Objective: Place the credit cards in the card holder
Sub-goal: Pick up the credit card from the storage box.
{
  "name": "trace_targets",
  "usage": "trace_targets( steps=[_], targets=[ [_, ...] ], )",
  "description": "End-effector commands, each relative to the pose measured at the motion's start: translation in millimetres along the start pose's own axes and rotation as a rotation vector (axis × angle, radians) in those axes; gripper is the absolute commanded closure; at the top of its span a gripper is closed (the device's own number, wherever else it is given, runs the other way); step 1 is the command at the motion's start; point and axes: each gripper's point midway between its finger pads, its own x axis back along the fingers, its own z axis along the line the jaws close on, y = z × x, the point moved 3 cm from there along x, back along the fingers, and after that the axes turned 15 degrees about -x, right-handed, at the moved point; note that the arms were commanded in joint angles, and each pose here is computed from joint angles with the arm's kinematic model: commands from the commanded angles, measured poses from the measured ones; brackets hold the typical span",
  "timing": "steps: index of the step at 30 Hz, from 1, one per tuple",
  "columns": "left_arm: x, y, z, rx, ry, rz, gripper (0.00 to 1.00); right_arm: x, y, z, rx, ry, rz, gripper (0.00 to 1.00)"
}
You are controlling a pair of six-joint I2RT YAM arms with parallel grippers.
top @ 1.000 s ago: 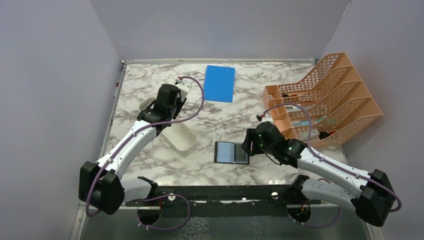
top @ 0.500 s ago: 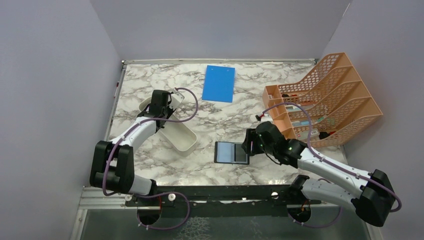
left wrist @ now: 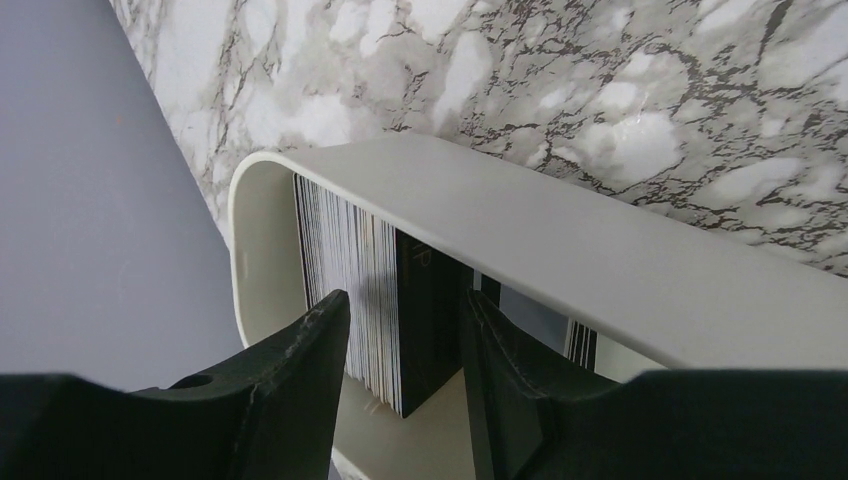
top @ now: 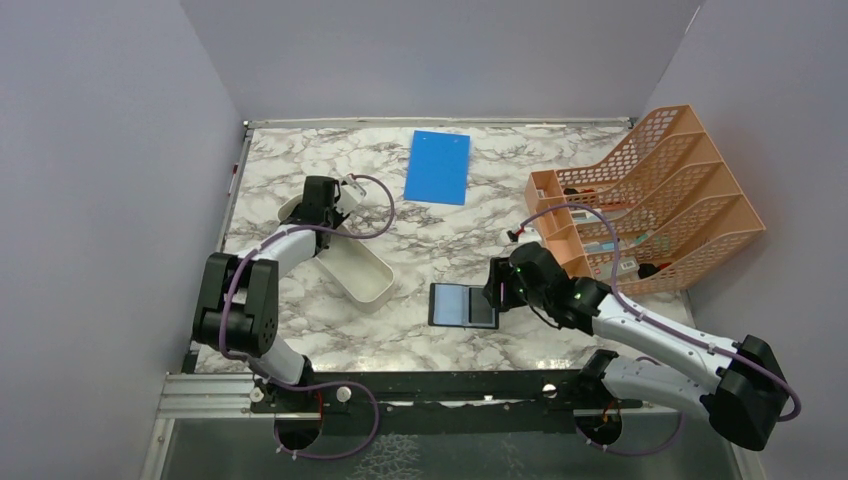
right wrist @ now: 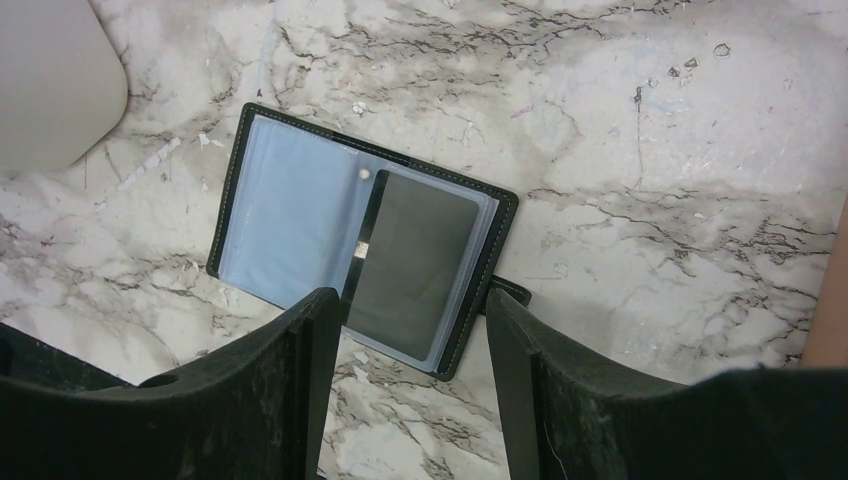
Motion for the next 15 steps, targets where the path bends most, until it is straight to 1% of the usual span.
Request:
trace_targets(
  steps=[1, 5, 12, 15],
  targets=[
    [-8.1, 1.7, 23.7, -0.013, 0.062, 0.011, 0.51, 2.4, 16.7, 8.9, 0.007, 0.018, -0.057, 0.39],
    [-15.2, -1.7, 29.7, -0.029, 0.088, 0.043, 0.50, 3.6, 17.4, 10.0, 0.006, 0.027, -0.060, 0.39],
    [-24.7, 1.3, 21.0, -0.031, 0.047, 0.025, 0.47, 2.5, 15.8, 9.6, -0.003, 0.024, -0.056, 0.40],
    [-27.5, -0.6, 19.2, -0.043, 0.044, 0.037, 0.47, 2.2, 15.5, 10.1, -0.008, 0.026, -0.055, 0.39]
  ],
)
